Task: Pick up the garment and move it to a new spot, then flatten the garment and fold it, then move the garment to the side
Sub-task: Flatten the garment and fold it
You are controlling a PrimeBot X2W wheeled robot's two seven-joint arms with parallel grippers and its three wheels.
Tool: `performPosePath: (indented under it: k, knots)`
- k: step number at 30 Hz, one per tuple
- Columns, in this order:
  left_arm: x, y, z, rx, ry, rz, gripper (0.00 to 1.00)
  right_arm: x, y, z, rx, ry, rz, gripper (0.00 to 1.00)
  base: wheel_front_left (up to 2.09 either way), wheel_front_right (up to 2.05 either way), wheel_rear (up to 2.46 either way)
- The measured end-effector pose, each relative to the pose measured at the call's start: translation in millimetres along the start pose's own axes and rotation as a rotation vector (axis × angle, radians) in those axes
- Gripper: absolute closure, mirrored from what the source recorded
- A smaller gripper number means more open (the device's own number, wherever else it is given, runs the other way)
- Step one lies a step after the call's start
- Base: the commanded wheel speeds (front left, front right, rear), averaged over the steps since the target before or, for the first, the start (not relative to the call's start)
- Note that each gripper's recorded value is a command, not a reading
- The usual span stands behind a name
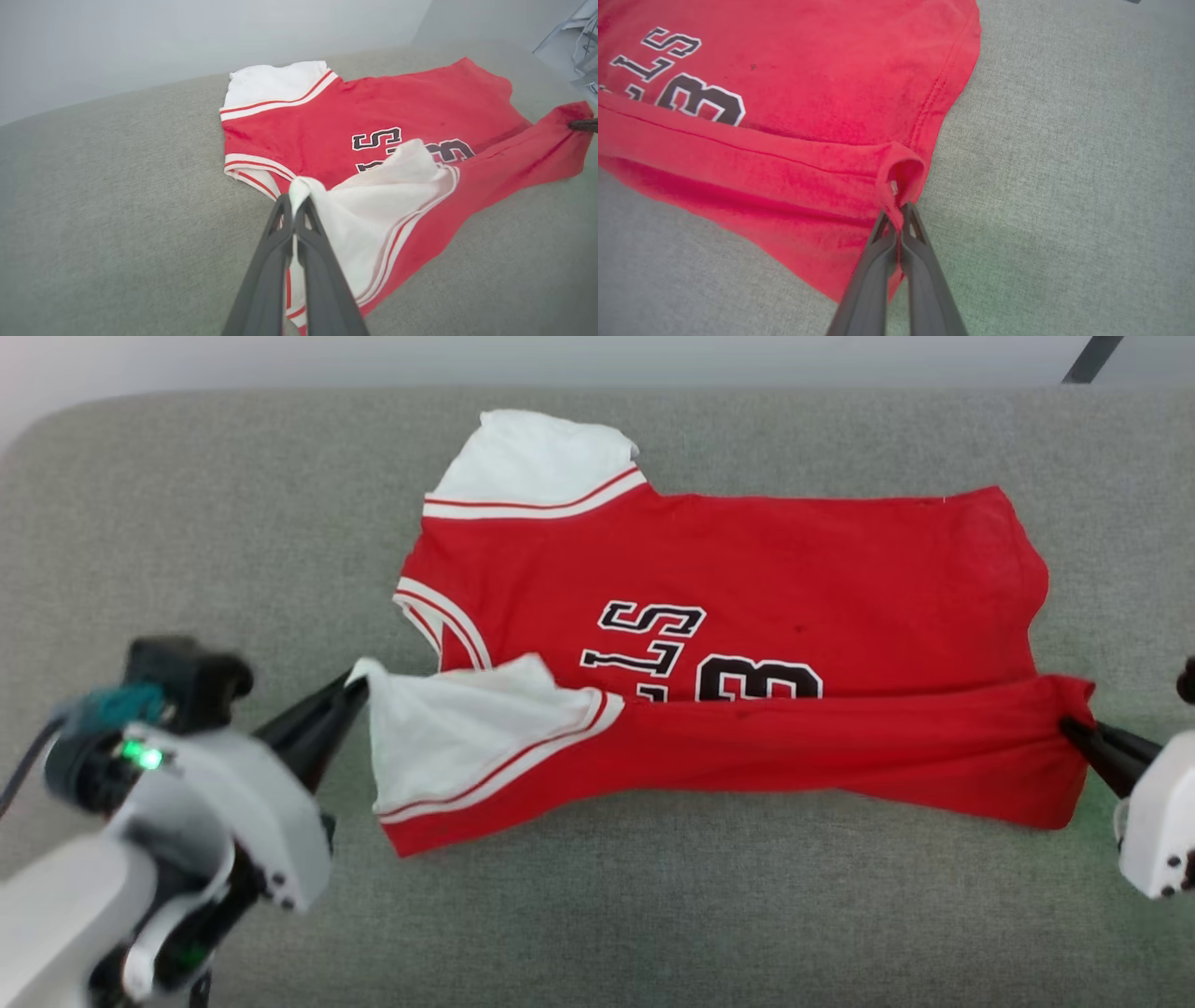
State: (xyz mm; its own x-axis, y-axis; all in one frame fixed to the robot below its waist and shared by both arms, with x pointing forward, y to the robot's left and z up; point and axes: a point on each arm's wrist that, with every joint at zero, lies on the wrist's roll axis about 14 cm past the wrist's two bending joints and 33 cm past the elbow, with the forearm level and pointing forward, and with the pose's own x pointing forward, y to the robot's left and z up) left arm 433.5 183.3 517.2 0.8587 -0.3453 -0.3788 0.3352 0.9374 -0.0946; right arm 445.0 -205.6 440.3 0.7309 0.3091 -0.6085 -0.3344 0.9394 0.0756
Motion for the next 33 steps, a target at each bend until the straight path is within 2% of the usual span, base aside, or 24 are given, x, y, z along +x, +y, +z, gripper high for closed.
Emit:
performPosePath:
  k: [5,13,21,22,23,24,25,26,28,29,30,33]
  knots:
    - [29.8,6.3,-11.2,0.029,0.075,-0.032,1.00,18.3,-1.3,-4.0,0.003,0.042,0.001,1.00,0.00,0.00,0.00]
    - [67.2,13.1,-46.5,-0.010,0.220,-0.064,1.00,38.0,0.5,-14.6,0.013,0.105,0.016,1.00,0.00,0.00,0.00]
    - [81.2,17.9,-66.7,-0.037,0.295,-0.068,1.00,43.9,0.6,-17.9,0.017,0.131,0.023,1.00,0.00,0.00,0.00]
    - [81.3,19.5,-65.0,-0.037,0.292,-0.064,1.00,43.9,0.7,-17.2,0.021,0.131,0.024,0.96,0.00,0.00,0.00]
    - [81.1,20.2,-62.9,-0.037,0.286,-0.063,0.75,43.6,1.3,-17.9,0.024,0.135,0.027,0.89,0.00,0.00,0.00]
    - [80.6,21.0,-60.5,-0.039,0.276,-0.060,0.51,42.9,1.7,-18.4,0.023,0.139,0.029,0.71,0.00,0.00,0.00]
    - [79.8,20.9,-58.3,-0.044,0.269,-0.059,0.32,42.1,1.7,-17.7,0.019,0.139,0.028,0.62,0.00,0.00,0.00]
    - [78.5,20.6,-56.4,-0.046,0.264,-0.058,0.15,41.1,1.6,-16.9,0.016,0.137,0.027,0.44,0.00,0.00,0.00]
    - [75.1,21.6,-49.9,-0.044,0.240,-0.052,0.00,38.8,3.5,-14.0,0.006,0.130,0.032,0.31,0.00,0.00,0.00]
    - [72.9,21.9,-46.6,-0.043,0.227,-0.050,0.00,37.5,4.5,-11.8,0.002,0.123,0.033,0.18,0.00,0.00,0.00]
    - [70.1,22.1,-44.7,-0.042,0.220,-0.047,0.00,36.0,5.1,-9.2,-0.004,0.113,0.034,0.00,0.00,0.00,0.00]
    - [60.2,19.5,-38.1,-0.040,0.185,-0.046,0.00,29.9,6.5,-1.9,-0.016,0.081,0.032,0.00,0.00,0.00,0.00]
